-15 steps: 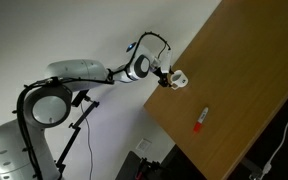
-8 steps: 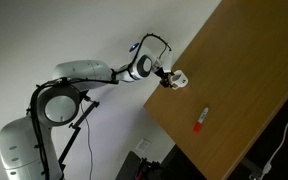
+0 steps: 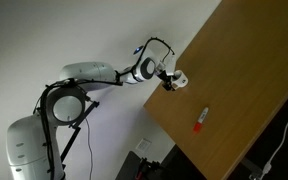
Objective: Move the mug to the left
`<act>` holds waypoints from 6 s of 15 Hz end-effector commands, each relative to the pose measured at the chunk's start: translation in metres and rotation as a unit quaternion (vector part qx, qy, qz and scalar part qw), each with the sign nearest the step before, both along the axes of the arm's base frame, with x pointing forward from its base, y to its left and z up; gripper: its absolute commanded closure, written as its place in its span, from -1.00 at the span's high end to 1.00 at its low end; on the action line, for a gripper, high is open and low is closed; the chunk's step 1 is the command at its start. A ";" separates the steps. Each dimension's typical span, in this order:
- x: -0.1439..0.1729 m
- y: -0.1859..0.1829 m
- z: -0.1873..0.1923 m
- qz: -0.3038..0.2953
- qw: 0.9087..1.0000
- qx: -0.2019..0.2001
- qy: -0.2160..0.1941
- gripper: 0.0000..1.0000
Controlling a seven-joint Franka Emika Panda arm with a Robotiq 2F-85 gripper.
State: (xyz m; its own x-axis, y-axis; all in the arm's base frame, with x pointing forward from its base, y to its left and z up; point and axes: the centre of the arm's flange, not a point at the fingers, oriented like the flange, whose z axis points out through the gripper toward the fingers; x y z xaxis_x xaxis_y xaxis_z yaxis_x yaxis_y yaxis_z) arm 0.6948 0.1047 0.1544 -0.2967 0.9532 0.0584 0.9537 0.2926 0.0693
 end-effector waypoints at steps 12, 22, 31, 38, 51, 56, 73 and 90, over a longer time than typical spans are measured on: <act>0.029 0.002 -0.013 -0.004 1.000 -0.016 0.008 0.05; 0.031 0.004 -0.010 -0.005 1.000 -0.015 0.004 -1.00; 0.019 0.004 -0.007 -0.015 1.000 -0.008 0.015 -0.94; 0.001 0.010 -0.001 -0.022 1.000 -0.003 0.008 -0.94; -0.051 0.026 -0.003 -0.066 0.998 -0.007 -0.006 -0.94; -0.082 0.034 0.001 -0.093 0.996 0.001 -0.017 -0.94; -0.183 0.013 0.025 -0.268 0.963 0.002 -0.028 -0.94; -0.179 0.013 0.014 -0.286 0.956 0.001 -0.069 -0.94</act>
